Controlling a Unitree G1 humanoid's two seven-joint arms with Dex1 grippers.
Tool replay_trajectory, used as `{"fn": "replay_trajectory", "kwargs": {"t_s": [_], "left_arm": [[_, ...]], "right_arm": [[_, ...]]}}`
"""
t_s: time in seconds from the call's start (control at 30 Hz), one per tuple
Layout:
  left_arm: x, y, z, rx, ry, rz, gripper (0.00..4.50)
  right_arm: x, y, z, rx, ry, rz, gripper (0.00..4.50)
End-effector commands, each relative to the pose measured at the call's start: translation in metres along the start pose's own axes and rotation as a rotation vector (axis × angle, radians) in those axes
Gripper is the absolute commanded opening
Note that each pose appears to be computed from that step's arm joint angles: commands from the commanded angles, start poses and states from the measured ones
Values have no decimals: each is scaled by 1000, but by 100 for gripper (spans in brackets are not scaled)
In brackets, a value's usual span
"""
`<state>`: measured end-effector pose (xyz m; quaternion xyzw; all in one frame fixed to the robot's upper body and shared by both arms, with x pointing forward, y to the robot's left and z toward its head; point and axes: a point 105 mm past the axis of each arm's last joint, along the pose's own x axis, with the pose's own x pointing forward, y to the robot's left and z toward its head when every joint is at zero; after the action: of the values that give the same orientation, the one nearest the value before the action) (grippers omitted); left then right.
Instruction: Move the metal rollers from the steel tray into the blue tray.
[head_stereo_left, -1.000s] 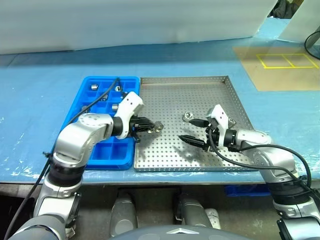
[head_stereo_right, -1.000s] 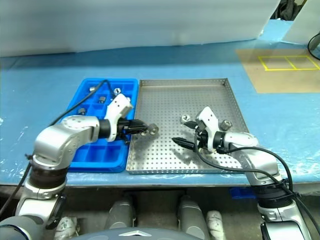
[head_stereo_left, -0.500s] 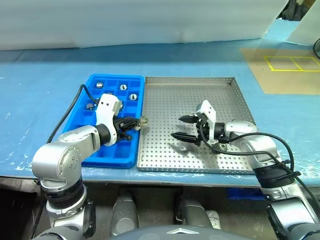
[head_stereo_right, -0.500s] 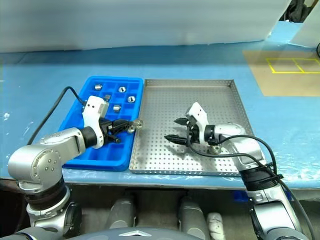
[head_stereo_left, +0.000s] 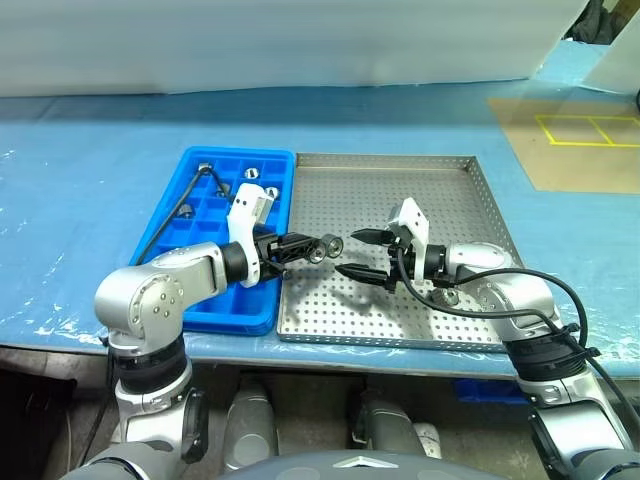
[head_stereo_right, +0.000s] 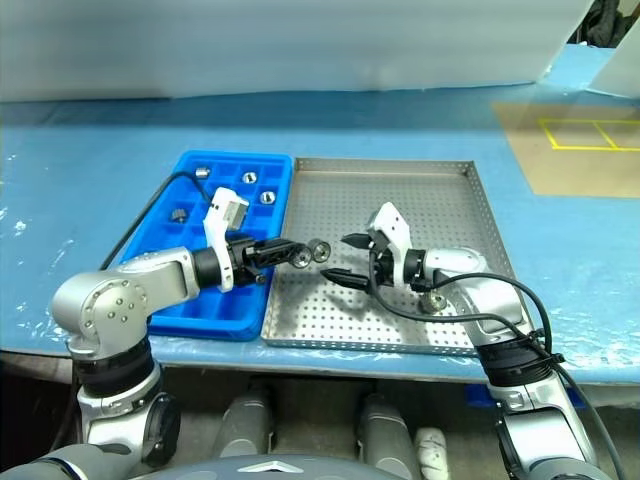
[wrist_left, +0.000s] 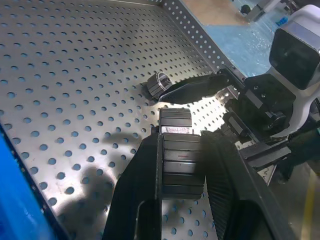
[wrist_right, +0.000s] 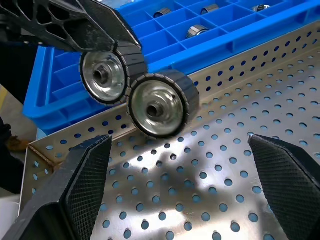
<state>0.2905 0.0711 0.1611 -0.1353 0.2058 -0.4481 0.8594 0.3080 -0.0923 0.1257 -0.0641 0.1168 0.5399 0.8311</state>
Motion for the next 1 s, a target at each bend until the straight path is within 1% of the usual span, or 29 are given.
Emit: {"fn": "replay_trajectory", "kwargs": {"t_s": [0.03, 0.17, 0.33, 0.43, 0.53, 0.67, 0.7, 1.0], "left_arm": [[3, -12, 10, 43, -17, -99, 81], [4, -11, 7, 55, 26, -134, 81], [5, -14, 6, 62, 39, -179, 81], [6, -15, 6, 59, 40, -192, 81], [6, -17, 5, 60, 49, -209, 81], [5, -18, 4, 60, 50, -214, 81], [5, -18, 5, 60, 50, -216, 81], [3, -16, 3, 63, 52, -210, 81]], "right_arm": [[-6, 4, 14, -34, -46, -9, 450], [-9, 6, 14, -17, -50, -10, 450], [-12, 9, 13, 1, -45, 5, 450], [-13, 9, 15, 4, -49, 7, 391], [-11, 10, 17, 12, -56, 21, 293], [-10, 13, 16, 22, -55, 44, 145], [-10, 13, 16, 24, -55, 48, 122], [-8, 13, 14, 25, -45, 53, 121]]}}
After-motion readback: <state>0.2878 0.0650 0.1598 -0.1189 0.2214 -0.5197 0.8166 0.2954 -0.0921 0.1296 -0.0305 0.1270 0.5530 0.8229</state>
